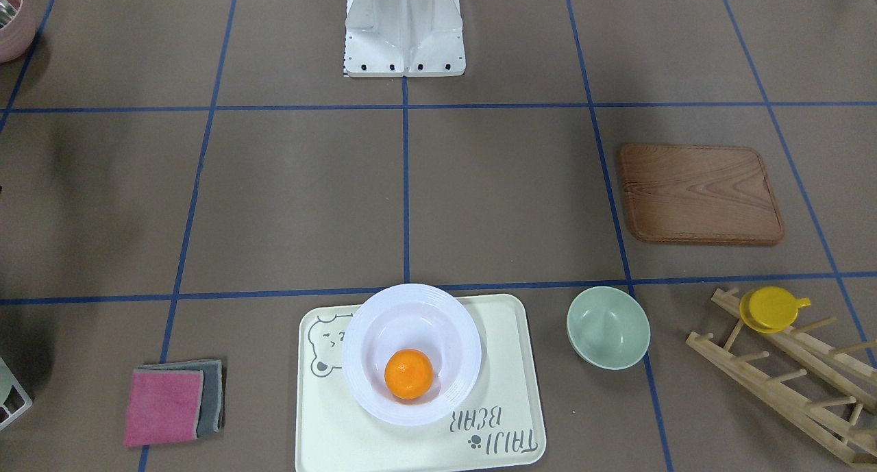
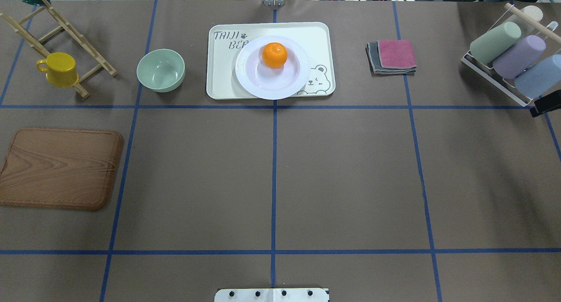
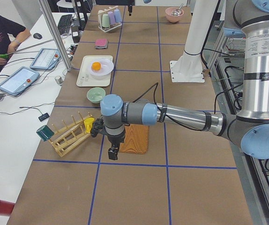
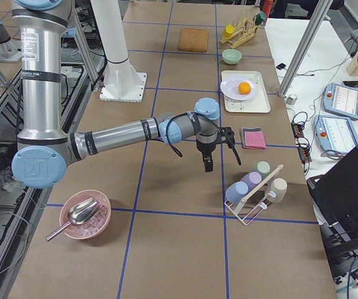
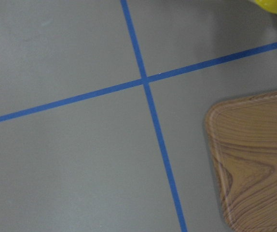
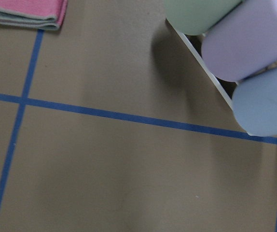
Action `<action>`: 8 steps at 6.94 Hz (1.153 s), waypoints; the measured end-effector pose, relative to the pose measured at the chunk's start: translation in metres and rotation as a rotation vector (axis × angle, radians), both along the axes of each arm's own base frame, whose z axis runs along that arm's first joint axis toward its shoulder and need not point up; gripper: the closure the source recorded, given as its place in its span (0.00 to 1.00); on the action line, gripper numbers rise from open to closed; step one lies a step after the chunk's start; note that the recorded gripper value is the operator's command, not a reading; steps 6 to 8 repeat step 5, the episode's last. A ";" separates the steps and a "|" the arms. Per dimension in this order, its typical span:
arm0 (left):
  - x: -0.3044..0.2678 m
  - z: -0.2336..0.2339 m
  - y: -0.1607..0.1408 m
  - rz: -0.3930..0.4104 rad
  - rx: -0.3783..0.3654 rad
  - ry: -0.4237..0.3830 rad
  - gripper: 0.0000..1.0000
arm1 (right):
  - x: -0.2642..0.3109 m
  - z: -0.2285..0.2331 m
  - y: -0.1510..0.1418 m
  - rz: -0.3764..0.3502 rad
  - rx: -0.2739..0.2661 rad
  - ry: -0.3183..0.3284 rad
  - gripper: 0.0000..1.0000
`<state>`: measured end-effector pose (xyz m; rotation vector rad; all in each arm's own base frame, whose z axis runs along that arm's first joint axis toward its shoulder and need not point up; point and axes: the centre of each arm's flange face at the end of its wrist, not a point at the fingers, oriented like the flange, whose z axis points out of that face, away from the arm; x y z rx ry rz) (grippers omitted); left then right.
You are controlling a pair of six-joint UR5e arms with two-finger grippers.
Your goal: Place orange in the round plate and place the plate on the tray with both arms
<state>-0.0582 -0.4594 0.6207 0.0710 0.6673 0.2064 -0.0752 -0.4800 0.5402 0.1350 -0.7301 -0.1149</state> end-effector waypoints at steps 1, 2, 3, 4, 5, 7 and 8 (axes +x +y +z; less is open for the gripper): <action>-0.004 0.021 0.011 -0.010 -0.003 0.007 0.01 | 0.014 0.019 0.008 0.002 -0.027 -0.008 0.00; -0.004 0.032 0.017 -0.014 -0.008 0.021 0.01 | 0.022 0.028 0.014 0.006 -0.048 -0.020 0.00; -0.004 0.039 0.021 -0.015 -0.016 0.033 0.01 | 0.027 0.033 0.018 0.011 -0.060 -0.027 0.00; -0.003 0.043 0.023 -0.016 -0.023 0.041 0.01 | 0.029 0.035 0.020 0.014 -0.066 -0.029 0.00; -0.003 0.044 0.023 -0.016 -0.025 0.044 0.01 | 0.030 0.036 0.020 0.015 -0.068 -0.031 0.00; -0.003 0.044 0.023 -0.016 -0.025 0.044 0.01 | 0.030 0.036 0.020 0.015 -0.068 -0.031 0.00; -0.003 0.044 0.023 -0.016 -0.025 0.044 0.01 | 0.030 0.036 0.020 0.015 -0.068 -0.031 0.00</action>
